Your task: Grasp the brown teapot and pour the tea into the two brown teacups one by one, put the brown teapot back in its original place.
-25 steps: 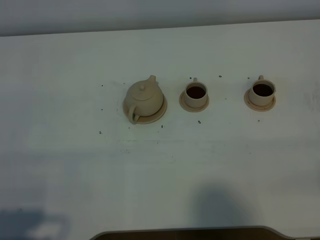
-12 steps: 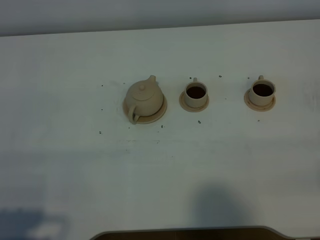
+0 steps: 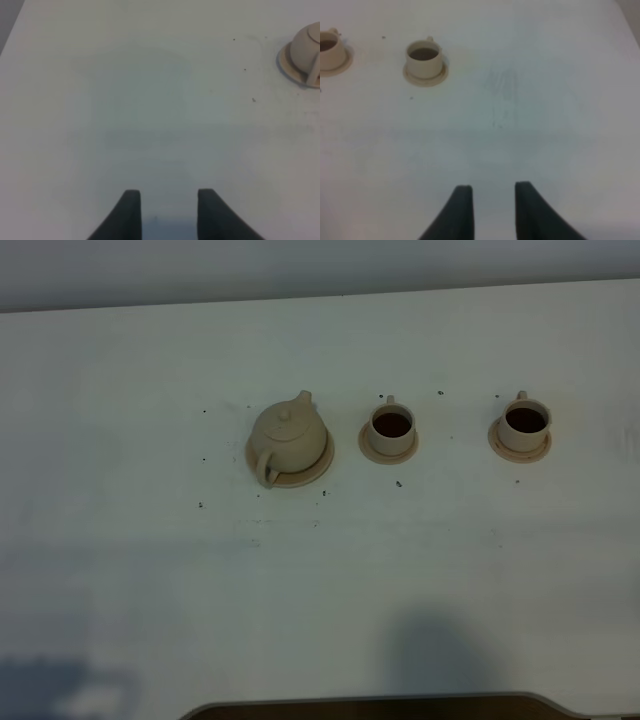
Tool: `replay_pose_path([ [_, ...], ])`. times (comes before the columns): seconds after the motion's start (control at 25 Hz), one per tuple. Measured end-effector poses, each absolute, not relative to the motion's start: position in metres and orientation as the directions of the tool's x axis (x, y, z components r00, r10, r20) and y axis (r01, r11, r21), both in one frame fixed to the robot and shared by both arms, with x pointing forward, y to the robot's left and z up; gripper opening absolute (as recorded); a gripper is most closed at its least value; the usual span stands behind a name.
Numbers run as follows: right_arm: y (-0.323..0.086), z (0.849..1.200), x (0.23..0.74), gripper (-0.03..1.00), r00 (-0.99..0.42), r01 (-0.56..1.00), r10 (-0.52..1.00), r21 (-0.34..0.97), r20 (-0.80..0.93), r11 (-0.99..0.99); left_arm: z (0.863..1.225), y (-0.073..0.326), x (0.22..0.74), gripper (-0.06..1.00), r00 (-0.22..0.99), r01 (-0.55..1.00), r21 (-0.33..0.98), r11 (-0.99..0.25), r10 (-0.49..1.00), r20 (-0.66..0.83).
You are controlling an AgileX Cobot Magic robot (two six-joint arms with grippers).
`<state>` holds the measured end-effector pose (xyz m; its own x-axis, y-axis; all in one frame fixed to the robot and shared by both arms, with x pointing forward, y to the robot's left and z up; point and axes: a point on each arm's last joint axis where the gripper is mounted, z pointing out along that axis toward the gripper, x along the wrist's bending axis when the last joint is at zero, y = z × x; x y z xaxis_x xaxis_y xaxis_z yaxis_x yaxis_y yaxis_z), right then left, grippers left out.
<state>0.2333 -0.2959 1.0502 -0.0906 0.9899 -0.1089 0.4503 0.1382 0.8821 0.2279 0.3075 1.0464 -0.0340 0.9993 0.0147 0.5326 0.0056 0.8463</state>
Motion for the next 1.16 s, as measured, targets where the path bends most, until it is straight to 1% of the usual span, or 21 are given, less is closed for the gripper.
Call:
replay_pose_path([
  [1.16,-0.2959,1.0502,0.2333,0.23,-0.091,0.45,0.99,0.882,-0.109,0.138,1.0464,0.3075,0.228,0.27,-0.034,0.533,0.846,0.006,0.999,0.015],
])
